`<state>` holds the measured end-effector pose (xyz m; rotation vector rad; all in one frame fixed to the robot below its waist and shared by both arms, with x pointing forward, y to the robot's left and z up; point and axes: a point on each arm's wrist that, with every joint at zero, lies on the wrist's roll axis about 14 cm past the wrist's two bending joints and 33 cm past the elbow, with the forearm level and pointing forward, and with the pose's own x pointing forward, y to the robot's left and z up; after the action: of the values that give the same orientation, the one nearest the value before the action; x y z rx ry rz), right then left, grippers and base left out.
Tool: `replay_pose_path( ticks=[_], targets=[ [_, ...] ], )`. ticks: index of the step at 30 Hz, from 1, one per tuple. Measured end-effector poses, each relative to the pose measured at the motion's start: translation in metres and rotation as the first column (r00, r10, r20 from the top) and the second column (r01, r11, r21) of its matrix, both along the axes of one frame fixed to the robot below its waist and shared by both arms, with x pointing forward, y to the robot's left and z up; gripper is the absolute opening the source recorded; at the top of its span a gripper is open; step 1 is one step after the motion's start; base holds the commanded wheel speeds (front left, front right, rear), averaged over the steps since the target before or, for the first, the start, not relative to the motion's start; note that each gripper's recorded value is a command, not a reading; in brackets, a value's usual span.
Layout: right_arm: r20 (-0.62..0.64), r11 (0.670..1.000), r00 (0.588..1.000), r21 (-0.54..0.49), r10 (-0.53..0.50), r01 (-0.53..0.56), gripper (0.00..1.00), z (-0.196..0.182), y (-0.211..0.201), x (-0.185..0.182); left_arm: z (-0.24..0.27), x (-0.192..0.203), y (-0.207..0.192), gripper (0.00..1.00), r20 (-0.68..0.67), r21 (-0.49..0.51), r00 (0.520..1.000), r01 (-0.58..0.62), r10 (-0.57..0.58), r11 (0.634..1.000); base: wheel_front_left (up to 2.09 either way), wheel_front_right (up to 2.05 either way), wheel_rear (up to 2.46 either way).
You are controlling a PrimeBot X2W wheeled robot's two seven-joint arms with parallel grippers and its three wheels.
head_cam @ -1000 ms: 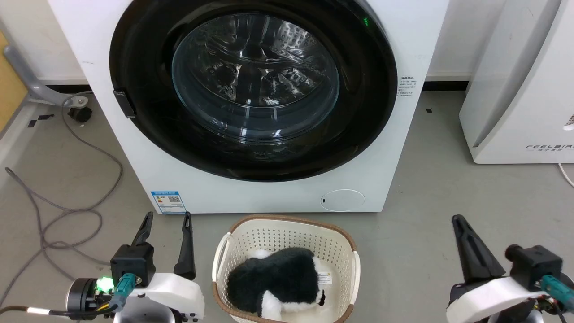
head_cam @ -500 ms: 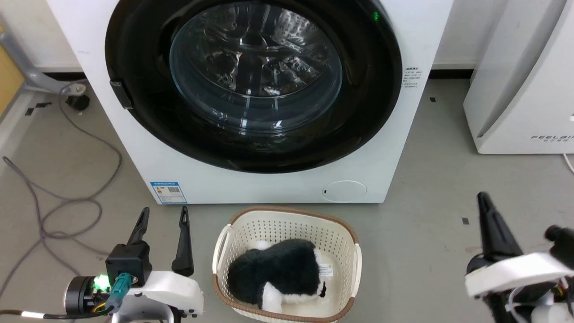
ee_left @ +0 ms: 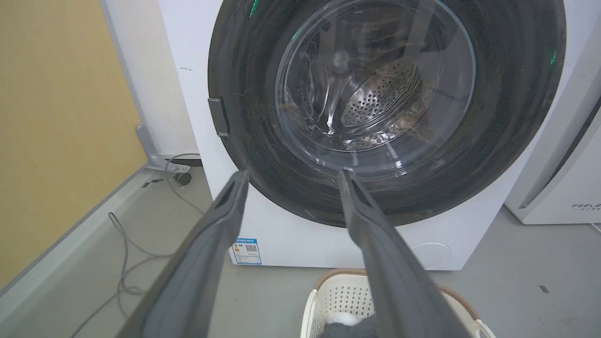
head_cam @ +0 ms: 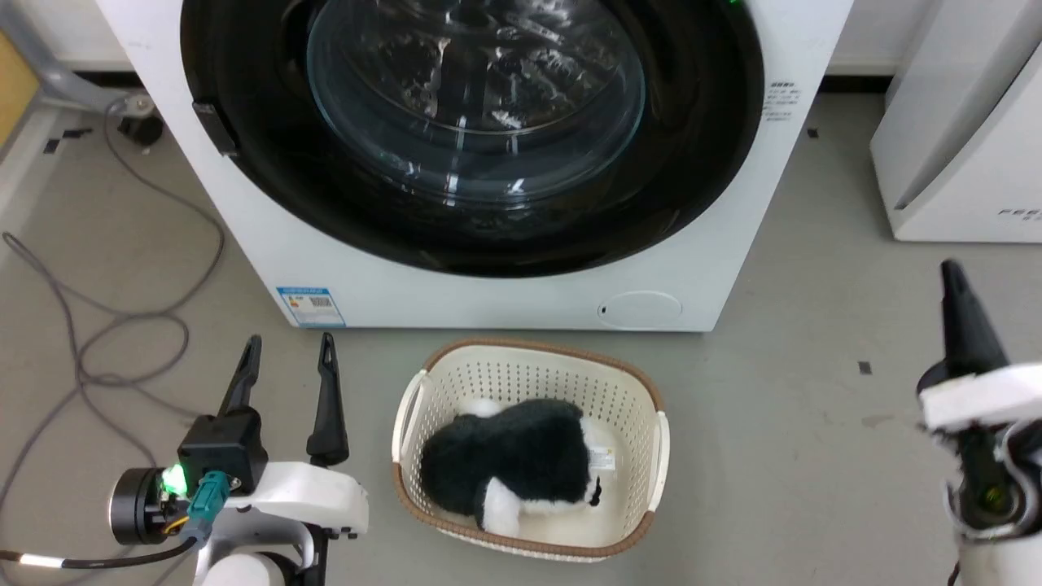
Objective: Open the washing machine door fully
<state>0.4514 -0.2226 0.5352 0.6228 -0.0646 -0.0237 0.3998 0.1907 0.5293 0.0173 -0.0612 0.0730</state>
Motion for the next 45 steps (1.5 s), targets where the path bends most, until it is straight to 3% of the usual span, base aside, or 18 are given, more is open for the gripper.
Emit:
replay_pose_path(
  ticks=[16,32,45],
  targets=[
    [0.018,0.991,0.999,0.125,0.043,-0.045,0.00,0.016,-0.001,0.086,-0.012,0.019,0.011,1.00,-0.006,-0.008,0.999,-0.044,0.044,0.999,0.00,0.00,0.00],
    [0.033,0.972,0.991,0.191,0.133,-0.137,0.00,0.033,0.034,0.167,-0.026,0.031,0.024,1.00,-0.015,-0.017,0.995,-0.100,0.099,0.995,0.00,0.00,0.00],
    [-0.022,0.942,0.971,0.248,0.239,-0.226,0.00,0.024,0.071,0.203,-0.032,0.036,0.034,1.00,-0.014,-0.020,0.989,-0.147,0.146,0.989,0.00,0.00,0.00]
  ],
)
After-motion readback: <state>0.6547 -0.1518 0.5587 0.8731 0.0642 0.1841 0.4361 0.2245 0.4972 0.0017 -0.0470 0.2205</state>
